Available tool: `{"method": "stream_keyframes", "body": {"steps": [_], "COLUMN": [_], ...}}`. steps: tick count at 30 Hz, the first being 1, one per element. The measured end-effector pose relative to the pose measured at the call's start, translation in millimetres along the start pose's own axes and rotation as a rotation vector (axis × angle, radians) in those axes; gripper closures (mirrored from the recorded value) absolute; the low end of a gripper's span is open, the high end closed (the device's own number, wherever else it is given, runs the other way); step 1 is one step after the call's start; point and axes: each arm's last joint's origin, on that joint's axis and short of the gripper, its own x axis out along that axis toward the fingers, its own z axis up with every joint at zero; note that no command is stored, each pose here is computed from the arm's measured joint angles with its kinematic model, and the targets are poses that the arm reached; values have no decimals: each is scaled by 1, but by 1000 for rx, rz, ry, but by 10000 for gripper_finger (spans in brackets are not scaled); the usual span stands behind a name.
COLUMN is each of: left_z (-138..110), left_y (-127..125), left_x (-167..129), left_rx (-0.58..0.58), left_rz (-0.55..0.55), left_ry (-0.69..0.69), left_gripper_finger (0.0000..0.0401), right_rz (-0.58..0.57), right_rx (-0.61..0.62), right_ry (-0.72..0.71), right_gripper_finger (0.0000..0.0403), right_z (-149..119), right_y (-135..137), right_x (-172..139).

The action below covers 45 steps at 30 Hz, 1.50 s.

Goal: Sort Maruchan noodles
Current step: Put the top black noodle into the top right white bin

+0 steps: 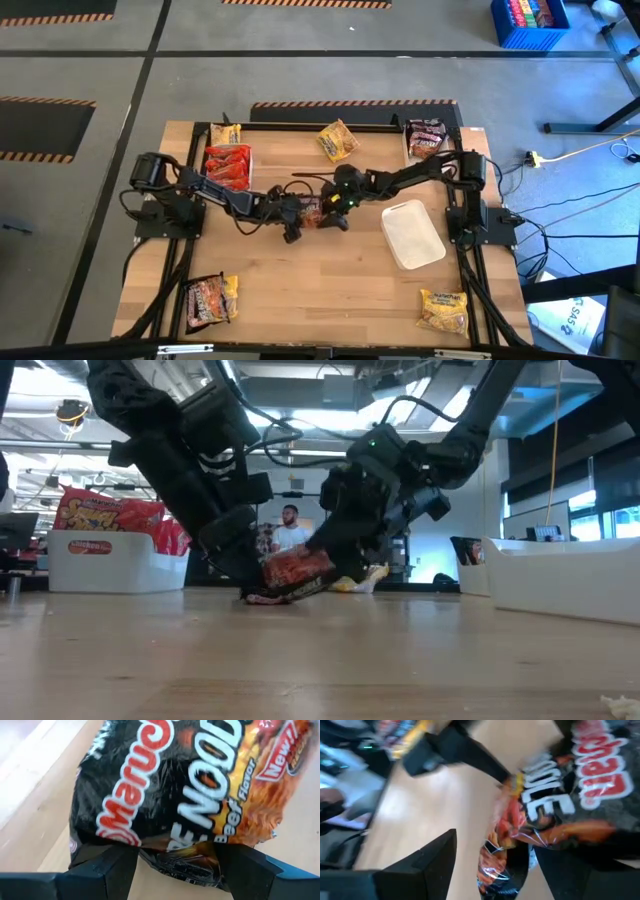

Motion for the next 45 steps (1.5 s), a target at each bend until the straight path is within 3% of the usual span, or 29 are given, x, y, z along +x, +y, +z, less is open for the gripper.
{"method": "stream_keyframes", "body": {"steps": [4, 9, 17, 22, 28, 35, 41, 45], "left_z": [7, 12, 19, 27, 30, 31, 37, 36], "left_y": [-7, -18, -28, -37, -39, -37, -27, -18], "left_x": [-2, -7, -12, -17, -19, -26, -56, -74], "left_rx": [66, 141, 154, 161, 168, 162, 166, 160], "left_rz": [-16, -26, -11, -28, -38, -67, -96, -88], "left_ry": [-20, -34, -83, -96, -86, -71, -47, -91], "left_gripper_finger": [142, 142, 142, 142, 142, 142, 142, 142], "right_rz": [47, 2, -41, -86, -141, -115, -96, -100], "right_rx": [1, 23, 29, 100, 60, -2, -54, -52], "right_ry": [-21, -33, -42, -48, -85, -73, -87, -77], "right_gripper_finger": [145, 145, 146, 146, 149, 225, 293, 311], "right_z": [3, 4, 3, 2, 5, 4, 7, 6], "right_y": [2, 1, 0, -2, -4, 2, 6, 5], "right_x": [0, 0, 0, -1, -1, 2, 4, 3]}}
